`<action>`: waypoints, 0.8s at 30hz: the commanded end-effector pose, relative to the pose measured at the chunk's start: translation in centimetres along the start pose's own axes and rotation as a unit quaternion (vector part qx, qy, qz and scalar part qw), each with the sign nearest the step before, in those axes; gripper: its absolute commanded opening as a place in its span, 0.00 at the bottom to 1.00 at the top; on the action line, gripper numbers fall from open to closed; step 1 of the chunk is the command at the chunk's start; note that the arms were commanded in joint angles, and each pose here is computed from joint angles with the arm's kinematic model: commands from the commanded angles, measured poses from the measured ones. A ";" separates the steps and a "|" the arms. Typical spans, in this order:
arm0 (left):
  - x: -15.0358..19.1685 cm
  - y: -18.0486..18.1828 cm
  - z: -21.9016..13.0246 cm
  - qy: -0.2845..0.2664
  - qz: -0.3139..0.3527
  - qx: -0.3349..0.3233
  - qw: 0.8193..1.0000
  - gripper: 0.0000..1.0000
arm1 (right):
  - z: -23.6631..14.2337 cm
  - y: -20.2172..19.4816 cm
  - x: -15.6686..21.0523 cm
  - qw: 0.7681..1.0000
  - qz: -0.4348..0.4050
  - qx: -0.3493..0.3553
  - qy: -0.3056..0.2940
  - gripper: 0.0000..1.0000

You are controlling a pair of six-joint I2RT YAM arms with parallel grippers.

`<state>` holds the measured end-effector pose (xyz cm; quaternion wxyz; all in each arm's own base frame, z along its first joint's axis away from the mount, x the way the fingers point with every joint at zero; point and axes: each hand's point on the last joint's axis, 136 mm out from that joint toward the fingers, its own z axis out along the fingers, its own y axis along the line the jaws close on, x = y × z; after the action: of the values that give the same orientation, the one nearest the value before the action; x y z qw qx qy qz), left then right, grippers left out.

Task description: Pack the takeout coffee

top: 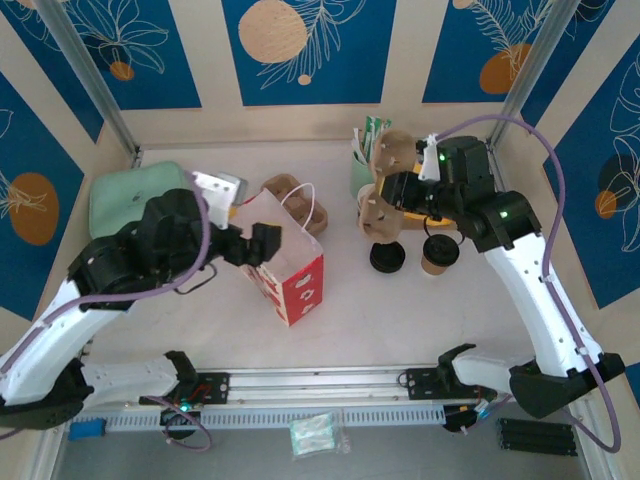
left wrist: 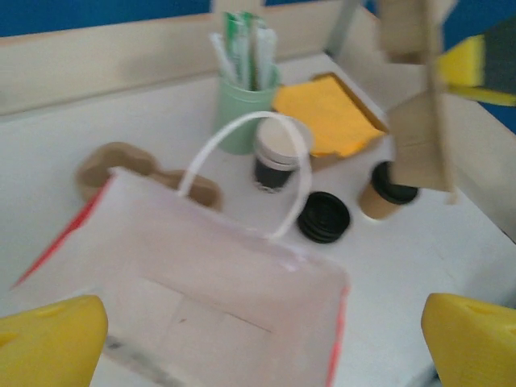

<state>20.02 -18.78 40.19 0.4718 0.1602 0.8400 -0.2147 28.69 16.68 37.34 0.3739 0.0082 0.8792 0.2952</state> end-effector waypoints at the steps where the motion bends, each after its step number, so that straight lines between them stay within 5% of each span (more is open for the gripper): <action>1: 0.2 3.2 -0.3 -0.025 -0.034 -0.056 0.998 0.99 | -1.0 3.5 -0.7 0.999 -0.031 -0.041 0.004 0.26; 12: 2.6 6.3 2.2 0.006 -0.080 -0.069 0.994 0.99 | 0.7 14.6 0.4 0.980 -0.150 -0.120 0.048 0.26; 24: 2.8 8.7 3.3 0.004 -0.124 -0.071 0.990 0.93 | 5.3 18.1 4.7 0.959 -0.223 -0.116 0.127 0.25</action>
<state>25.08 -12.35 33.95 0.4447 0.0190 0.8761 -0.1854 25.80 35.77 41.16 0.3180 -0.2496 0.8564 0.3213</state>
